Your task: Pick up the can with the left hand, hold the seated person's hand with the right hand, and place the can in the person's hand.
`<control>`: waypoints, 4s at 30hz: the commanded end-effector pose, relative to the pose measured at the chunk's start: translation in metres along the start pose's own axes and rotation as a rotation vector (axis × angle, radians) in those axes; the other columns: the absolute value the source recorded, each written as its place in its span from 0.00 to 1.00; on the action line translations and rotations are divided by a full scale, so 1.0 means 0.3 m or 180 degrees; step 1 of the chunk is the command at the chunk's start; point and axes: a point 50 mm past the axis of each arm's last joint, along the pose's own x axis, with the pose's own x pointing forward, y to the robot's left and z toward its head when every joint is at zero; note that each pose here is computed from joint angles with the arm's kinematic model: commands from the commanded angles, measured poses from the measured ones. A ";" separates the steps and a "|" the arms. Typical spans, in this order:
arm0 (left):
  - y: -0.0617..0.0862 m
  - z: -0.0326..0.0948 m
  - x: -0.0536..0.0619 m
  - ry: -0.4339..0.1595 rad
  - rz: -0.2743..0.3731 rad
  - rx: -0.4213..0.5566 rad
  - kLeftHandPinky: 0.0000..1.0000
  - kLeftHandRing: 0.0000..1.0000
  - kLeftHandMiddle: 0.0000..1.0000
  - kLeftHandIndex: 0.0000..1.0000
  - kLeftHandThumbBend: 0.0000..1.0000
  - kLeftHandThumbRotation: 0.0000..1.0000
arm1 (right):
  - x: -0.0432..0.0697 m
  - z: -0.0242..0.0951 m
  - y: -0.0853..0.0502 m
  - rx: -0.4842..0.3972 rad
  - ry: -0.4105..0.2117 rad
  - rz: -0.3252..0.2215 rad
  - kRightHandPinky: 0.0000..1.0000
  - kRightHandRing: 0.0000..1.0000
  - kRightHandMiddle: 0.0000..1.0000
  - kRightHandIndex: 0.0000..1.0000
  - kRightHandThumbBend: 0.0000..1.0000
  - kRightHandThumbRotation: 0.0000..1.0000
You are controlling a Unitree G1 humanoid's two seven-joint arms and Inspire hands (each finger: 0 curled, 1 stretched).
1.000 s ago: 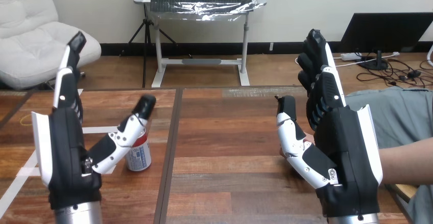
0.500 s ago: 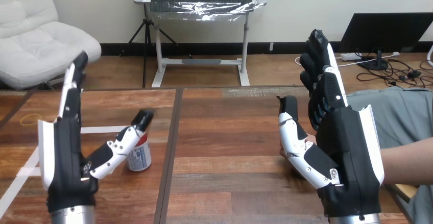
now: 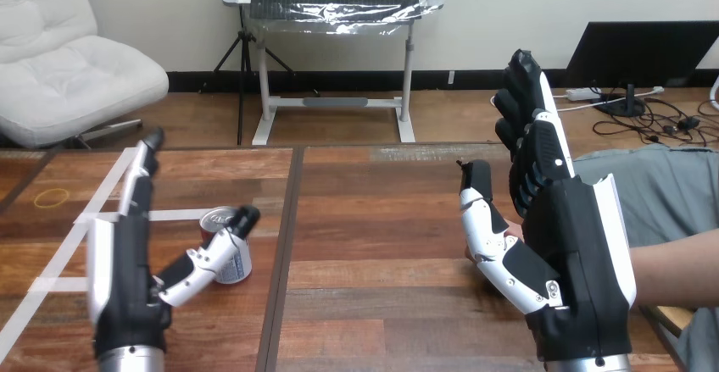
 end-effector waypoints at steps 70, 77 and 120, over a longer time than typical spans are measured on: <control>-0.033 -0.163 0.188 0.0249 -0.0047 0.1082 0.89 0.96 0.99 1.00 0.98 0.60 | 0.033 0.031 -0.027 -0.0036 -0.0155 -0.0138 1.00 1.00 1.00 1.00 0.00 0.00; -0.037 -0.169 0.196 0.0294 -0.0053 0.1005 0.86 0.93 0.96 0.97 0.95 0.56 | 0.037 0.030 -0.028 -0.0046 -0.0163 -0.0128 1.00 1.00 1.00 1.00 0.00 0.00; -0.082 -0.162 0.310 0.0717 -0.0419 0.0686 0.81 0.87 0.90 0.89 0.93 0.45 | 0.043 0.033 -0.031 -0.0155 -0.0138 -0.0064 1.00 1.00 1.00 1.00 0.00 0.00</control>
